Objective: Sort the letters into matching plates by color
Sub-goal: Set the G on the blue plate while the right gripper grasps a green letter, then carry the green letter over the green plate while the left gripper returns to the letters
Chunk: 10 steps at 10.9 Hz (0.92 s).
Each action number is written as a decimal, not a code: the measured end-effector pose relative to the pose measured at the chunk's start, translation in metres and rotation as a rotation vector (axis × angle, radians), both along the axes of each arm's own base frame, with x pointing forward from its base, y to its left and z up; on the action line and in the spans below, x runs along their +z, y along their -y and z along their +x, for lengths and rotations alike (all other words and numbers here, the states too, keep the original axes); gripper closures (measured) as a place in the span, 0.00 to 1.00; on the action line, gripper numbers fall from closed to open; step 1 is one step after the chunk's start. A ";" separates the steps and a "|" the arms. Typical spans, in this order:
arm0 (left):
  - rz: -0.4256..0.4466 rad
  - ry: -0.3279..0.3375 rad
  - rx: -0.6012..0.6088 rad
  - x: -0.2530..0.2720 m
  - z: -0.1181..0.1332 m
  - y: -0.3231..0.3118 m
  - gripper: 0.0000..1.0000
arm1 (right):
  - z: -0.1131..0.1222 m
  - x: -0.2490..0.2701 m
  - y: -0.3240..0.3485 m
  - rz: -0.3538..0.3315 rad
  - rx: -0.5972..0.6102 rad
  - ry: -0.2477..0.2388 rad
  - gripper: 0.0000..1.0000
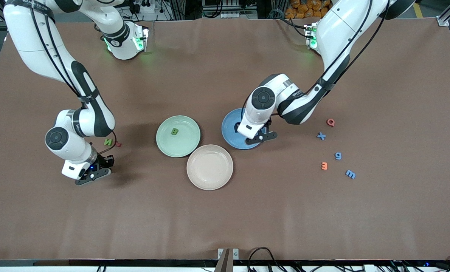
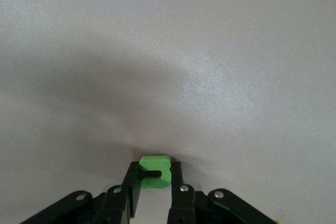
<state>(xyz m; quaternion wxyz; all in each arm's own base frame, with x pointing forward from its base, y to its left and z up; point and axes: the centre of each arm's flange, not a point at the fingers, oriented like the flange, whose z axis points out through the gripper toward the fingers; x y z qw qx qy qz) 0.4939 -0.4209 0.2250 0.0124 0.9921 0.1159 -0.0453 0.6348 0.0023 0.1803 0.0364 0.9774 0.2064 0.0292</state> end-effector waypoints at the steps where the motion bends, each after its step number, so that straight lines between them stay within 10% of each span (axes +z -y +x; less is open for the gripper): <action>1: 0.000 0.020 -0.012 0.009 0.012 -0.011 0.00 | 0.000 0.004 0.000 0.000 -0.018 -0.020 0.72; 10: 0.138 0.024 -0.152 0.093 0.101 -0.194 0.00 | -0.013 0.036 -0.045 0.078 -0.309 -0.099 0.72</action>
